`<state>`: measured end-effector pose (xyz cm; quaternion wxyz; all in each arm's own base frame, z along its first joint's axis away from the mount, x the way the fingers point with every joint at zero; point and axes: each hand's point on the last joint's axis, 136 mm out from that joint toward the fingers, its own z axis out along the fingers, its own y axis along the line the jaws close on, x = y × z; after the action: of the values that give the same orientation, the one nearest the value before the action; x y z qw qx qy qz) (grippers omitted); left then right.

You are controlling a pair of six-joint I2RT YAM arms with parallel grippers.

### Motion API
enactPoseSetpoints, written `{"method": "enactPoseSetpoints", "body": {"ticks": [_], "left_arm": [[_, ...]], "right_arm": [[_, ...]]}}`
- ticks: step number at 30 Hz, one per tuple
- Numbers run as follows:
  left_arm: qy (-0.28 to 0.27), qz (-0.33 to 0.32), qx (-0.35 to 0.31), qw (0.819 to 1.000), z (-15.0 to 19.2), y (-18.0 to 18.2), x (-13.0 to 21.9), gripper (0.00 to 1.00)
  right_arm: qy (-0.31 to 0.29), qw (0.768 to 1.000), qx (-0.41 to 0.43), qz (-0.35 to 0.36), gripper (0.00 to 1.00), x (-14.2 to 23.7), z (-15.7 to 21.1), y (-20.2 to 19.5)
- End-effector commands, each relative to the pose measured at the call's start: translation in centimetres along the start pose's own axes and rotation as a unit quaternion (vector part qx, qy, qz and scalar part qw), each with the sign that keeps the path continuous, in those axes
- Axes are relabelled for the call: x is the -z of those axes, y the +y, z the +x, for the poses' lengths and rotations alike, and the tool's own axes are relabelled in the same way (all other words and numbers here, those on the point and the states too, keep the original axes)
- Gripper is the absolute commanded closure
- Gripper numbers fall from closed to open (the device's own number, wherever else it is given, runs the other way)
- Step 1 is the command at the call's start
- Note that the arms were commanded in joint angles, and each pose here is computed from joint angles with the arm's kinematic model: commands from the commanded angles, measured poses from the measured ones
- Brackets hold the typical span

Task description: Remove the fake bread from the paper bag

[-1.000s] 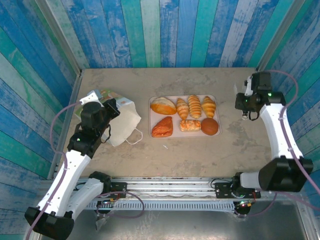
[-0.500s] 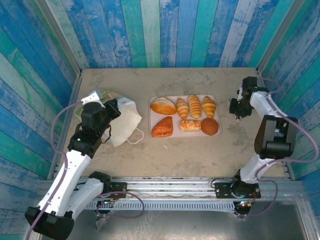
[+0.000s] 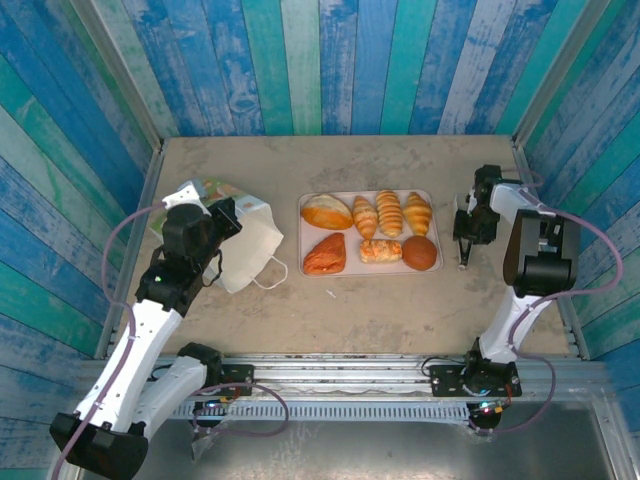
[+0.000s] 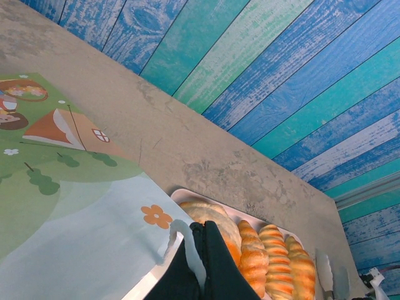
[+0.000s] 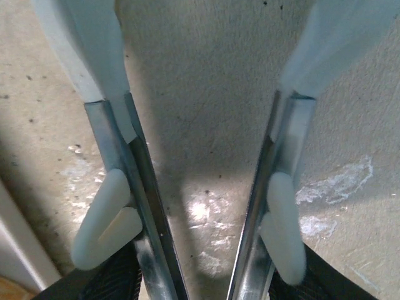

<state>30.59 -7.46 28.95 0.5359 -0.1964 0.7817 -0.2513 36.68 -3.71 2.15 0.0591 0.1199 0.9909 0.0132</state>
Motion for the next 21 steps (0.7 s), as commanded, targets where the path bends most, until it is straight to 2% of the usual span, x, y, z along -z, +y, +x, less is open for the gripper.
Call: {"method": "enactPoseSetpoints", "body": {"ticks": [1, 6, 11, 16, 21], "left_arm": [[0.000, 0.006, -0.002, 1.000, -0.1, -0.4, -0.2, 1.00], [0.000, 0.006, -0.002, 1.000, -0.1, -0.3, -0.2, 1.00], [-0.004, 0.004, -0.003, 1.000, -0.3, -0.3, 0.0, 1.00], [-0.005, 0.005, -0.004, 1.000, -0.4, -0.4, 0.1, 1.00], [-0.006, 0.006, -0.005, 1.000, -0.5, -0.5, 0.1, 1.00]], "right_arm": [[0.001, 1.000, 0.004, 0.018, 0.46, 0.1, -0.2, -0.7], [0.001, 1.000, 0.000, 0.030, 0.37, 0.7, -0.1, -1.1], [-0.027, 0.999, -0.006, 0.033, 0.27, 3.3, -0.4, -1.3], [-0.083, 0.996, -0.019, 0.025, 0.21, 7.8, -1.2, -1.1], [-0.118, 0.993, -0.016, 0.025, 0.20, 10.8, -1.2, -1.2]]}}
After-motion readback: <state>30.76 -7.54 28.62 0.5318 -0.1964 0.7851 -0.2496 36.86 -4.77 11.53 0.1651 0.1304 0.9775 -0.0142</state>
